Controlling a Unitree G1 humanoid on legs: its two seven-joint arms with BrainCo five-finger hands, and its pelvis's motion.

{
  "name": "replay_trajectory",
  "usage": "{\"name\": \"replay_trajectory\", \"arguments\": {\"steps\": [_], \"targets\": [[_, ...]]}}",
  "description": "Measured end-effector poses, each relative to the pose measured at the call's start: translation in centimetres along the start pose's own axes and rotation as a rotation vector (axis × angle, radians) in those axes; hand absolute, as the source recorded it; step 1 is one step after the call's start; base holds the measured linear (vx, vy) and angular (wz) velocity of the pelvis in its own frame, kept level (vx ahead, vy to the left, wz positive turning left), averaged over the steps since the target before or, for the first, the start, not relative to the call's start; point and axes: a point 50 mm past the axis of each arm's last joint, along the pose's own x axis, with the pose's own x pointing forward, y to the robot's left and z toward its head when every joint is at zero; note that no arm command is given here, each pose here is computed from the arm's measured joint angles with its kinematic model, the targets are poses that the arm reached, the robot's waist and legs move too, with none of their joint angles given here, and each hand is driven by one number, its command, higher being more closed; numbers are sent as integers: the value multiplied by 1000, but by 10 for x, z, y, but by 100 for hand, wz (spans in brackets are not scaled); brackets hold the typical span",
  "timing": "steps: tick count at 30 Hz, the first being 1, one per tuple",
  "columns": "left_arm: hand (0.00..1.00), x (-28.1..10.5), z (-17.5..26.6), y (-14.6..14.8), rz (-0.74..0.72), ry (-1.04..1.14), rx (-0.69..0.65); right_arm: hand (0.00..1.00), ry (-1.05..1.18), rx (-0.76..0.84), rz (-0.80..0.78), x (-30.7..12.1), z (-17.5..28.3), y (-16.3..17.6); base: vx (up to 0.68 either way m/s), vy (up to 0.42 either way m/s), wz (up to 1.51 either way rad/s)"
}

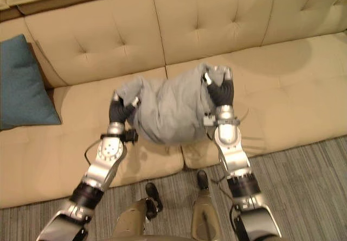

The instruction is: Pick up cushions and gather them together orderly.

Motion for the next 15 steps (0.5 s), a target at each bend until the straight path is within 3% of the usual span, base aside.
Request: {"name": "replay_trajectory", "arguments": {"steps": [1,7,15], "targets": [[100,25,18,1,44,-87,21,100,-64,-23,-16,22,12,4,-54,-11,9],[100,85,71,5,161,-270,68,100,-209,-12,-112,82,56,4,-44,-16,12],[100,133,122,5,256,-354,38,100,-308,-12,-255,140,111,-13,-34,-36,12]]}}
